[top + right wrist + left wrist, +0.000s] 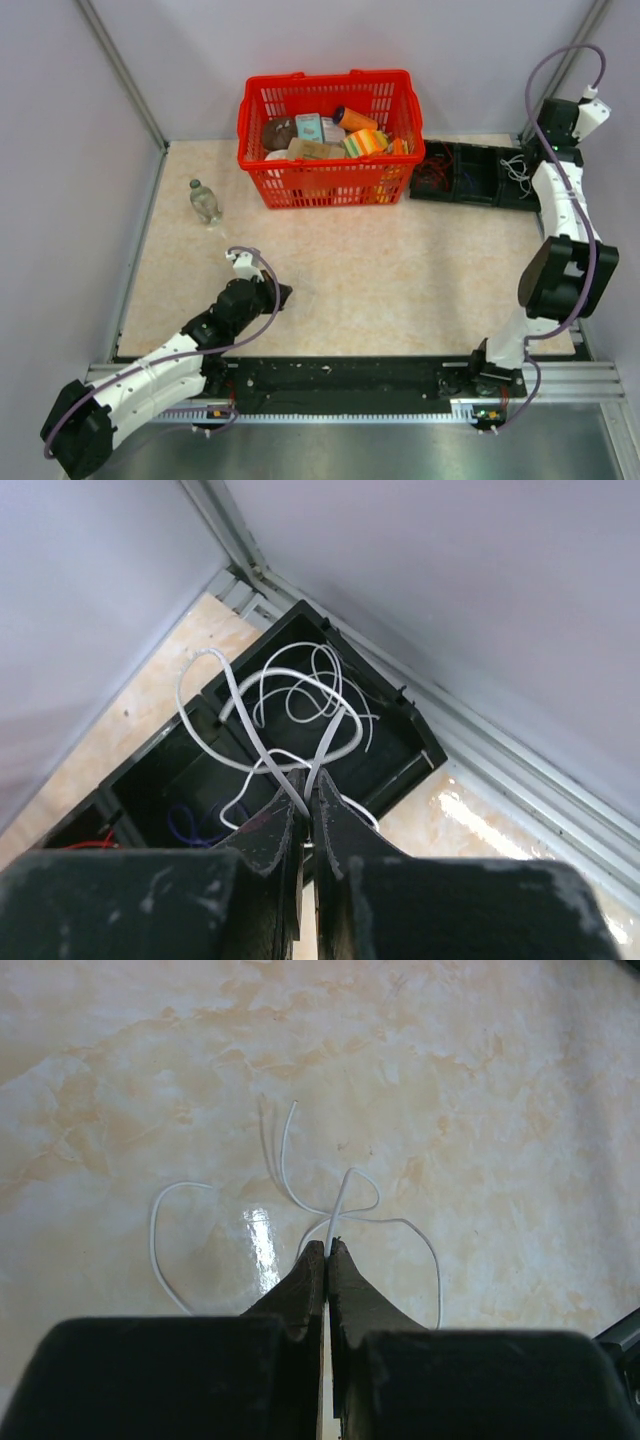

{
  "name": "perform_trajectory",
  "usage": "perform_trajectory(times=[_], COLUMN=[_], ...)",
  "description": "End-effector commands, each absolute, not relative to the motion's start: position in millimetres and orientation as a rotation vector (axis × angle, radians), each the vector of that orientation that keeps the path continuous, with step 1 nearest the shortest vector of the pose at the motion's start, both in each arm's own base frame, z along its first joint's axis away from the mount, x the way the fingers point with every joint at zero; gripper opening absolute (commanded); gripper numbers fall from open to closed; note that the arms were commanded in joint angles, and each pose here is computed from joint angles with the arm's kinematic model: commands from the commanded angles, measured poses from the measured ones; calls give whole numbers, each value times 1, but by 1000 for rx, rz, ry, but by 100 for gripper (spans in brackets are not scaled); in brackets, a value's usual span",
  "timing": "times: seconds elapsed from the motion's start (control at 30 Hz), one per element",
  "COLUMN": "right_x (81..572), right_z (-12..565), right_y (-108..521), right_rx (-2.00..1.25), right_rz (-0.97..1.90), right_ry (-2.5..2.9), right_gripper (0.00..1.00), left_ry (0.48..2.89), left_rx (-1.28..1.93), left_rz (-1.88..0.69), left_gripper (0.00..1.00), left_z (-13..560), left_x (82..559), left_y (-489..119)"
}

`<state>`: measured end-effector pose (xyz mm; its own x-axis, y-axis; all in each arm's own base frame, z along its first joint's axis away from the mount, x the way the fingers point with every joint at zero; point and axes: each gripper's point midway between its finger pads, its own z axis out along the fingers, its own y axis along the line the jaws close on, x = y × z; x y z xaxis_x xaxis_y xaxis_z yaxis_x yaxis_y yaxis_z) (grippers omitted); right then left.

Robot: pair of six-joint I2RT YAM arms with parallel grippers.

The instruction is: Untangle the cables

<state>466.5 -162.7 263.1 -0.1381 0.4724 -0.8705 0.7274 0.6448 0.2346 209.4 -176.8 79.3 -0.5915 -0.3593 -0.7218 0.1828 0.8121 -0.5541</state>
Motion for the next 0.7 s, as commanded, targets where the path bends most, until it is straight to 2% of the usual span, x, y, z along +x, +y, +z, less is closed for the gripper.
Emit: perform_trajectory(times=[0.0, 0.2, 0.6, 0.67], right_x=[487, 500, 557, 554], right_z=[295, 260, 154, 136], right_y=[-195, -220, -215, -215], right_rx=[926, 877, 725, 757], right_rz=[-439, -621, -571, -585], right_ry=[1667, 1744, 2110, 2165], right_gripper=[0, 0, 0, 8], left_ry=[2031, 2032, 2041, 2041], left_rx=[-113, -115, -112, -115], left_rz=[-772, -768, -763, -763], left_gripper=[0, 0, 0, 0], left_z=[88, 87, 86, 86], left_x=[214, 214, 215, 215], left_y=[-181, -180, -181, -181])
